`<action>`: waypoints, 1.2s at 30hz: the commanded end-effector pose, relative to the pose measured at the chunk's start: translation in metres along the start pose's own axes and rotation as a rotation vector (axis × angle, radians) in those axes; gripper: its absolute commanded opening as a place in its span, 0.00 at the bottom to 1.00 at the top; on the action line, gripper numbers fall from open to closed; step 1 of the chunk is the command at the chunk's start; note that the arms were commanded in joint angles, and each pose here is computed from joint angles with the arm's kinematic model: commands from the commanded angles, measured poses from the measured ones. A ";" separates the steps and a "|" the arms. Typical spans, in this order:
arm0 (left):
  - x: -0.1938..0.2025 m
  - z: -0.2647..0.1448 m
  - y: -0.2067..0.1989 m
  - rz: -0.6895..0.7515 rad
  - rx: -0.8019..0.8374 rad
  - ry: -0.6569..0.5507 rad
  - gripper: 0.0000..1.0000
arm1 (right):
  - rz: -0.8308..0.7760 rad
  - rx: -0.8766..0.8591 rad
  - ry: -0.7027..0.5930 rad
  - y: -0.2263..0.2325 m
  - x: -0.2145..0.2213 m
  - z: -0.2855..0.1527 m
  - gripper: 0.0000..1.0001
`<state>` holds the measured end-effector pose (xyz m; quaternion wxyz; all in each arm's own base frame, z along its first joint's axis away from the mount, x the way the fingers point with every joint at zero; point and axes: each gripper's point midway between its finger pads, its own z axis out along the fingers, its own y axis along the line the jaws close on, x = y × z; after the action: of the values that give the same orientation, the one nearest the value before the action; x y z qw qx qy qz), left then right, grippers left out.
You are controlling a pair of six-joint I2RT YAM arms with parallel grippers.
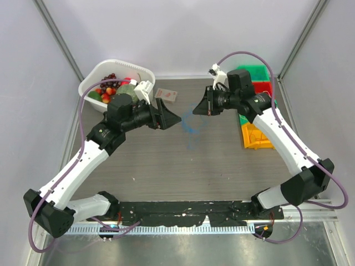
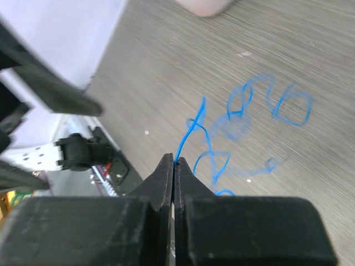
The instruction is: Untangle the cables
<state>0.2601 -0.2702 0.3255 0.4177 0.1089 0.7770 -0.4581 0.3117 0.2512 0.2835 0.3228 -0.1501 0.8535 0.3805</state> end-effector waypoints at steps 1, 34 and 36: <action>-0.034 -0.004 -0.016 0.162 0.054 -0.104 0.77 | -0.092 -0.254 -0.069 0.071 -0.026 -0.040 0.01; 0.004 -0.036 0.024 0.154 -0.106 -0.084 0.89 | 0.234 0.377 -0.885 -0.084 -0.252 -0.162 0.01; 0.010 -0.041 0.030 0.182 -0.131 -0.050 0.89 | 0.243 0.411 -0.927 -0.117 -0.269 -0.161 0.01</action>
<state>0.2540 -0.2378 0.3338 0.4997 0.1087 0.7483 -0.4226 0.4498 0.1002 0.4815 0.6089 0.1405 0.7233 0.2938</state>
